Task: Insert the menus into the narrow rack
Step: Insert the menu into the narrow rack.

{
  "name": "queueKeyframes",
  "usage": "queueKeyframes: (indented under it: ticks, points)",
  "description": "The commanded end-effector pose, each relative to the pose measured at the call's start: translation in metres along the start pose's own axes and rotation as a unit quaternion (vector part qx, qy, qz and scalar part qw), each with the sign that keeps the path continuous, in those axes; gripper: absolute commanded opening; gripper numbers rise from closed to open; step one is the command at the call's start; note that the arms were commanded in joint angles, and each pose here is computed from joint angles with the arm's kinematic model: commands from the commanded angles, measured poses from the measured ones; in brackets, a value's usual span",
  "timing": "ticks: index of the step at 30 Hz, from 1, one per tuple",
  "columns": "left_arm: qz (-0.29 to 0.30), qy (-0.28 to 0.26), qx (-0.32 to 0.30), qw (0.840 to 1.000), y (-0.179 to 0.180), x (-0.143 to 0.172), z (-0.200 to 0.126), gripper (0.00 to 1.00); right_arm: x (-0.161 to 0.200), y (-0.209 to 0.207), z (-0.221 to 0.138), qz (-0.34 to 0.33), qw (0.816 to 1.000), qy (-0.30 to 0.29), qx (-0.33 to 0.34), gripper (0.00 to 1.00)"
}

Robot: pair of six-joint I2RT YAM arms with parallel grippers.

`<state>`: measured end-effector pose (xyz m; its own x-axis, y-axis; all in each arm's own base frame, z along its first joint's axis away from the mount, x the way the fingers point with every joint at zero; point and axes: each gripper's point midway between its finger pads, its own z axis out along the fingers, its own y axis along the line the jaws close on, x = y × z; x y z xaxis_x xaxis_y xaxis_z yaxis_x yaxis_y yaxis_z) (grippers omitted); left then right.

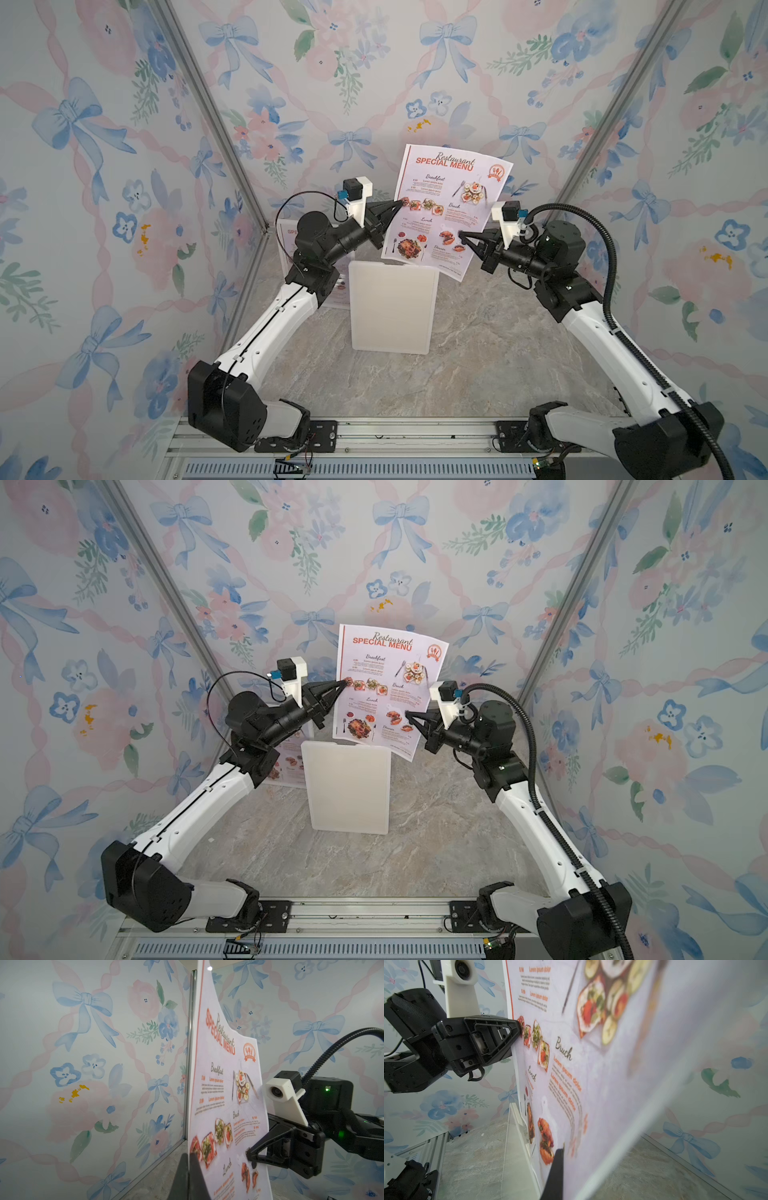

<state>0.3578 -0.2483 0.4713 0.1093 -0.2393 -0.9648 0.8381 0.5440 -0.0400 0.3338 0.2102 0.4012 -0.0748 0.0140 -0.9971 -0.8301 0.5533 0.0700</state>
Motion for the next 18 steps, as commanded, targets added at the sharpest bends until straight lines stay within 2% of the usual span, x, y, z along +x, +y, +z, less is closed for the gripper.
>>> queueKeyframes:
  ticks: [1,18]
  points:
    - [0.012,-0.019,-0.012,1.000,0.0071,-0.0130,-0.0044,0.02,0.0005,-0.0023,0.0003,0.000,1.000,0.009,-0.006,0.00]
    - [0.002,-0.013,-0.010,1.000,0.0101,-0.0073,-0.0051,0.03,-0.0015,-0.0030,0.0042,-0.012,1.000,0.022,-0.018,0.00]
